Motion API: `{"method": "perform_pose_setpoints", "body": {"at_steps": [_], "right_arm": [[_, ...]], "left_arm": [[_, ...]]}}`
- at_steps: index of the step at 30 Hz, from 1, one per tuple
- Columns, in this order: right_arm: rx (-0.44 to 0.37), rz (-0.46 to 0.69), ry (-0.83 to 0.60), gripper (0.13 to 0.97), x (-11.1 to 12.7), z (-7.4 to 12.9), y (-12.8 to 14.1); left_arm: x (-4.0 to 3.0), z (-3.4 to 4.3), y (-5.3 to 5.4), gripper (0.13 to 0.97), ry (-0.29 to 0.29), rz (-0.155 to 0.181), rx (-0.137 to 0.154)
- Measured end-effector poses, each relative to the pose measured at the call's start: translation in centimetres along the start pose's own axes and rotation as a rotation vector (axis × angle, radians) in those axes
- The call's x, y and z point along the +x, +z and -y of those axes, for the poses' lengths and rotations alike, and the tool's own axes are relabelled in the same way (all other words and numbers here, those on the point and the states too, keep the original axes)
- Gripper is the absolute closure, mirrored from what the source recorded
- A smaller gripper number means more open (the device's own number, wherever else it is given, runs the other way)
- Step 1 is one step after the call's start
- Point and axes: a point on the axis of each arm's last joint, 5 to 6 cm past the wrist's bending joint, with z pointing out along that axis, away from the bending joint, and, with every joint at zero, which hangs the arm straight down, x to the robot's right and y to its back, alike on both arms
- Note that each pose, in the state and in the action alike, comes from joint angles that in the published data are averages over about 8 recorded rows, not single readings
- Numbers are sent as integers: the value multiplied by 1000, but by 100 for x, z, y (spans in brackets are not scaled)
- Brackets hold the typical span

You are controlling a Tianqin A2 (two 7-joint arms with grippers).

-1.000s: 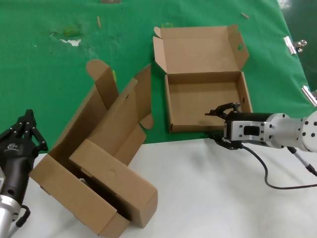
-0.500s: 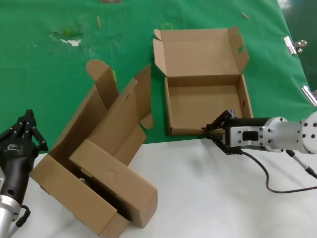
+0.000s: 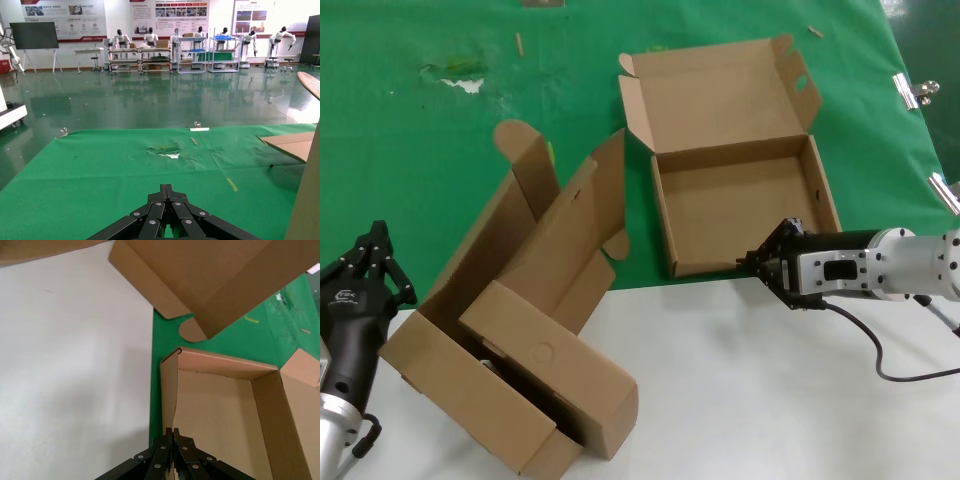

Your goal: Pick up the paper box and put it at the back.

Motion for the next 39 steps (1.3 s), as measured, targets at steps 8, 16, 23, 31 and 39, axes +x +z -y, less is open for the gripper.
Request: {"method": "perform_pose_setpoints", "body": {"at_steps": [8, 16, 23, 31, 39], "right_arm": [[-4, 14, -30, 950, -22, 23, -42], [-19, 3, -20, 908, -42, 35, -26], [-23, -24, 4, 809, -17, 78, 55], [-3, -42, 25, 660, 2, 141, 174], [31, -31, 19, 562, 11, 140, 56]], "left_arm": [[0, 0, 0, 957, 0, 0, 0], [0, 0, 0, 957, 0, 0, 0], [0, 0, 0, 957, 0, 0, 0], [0, 0, 0, 957, 0, 0, 0], [0, 0, 0, 957, 0, 0, 0]]}}
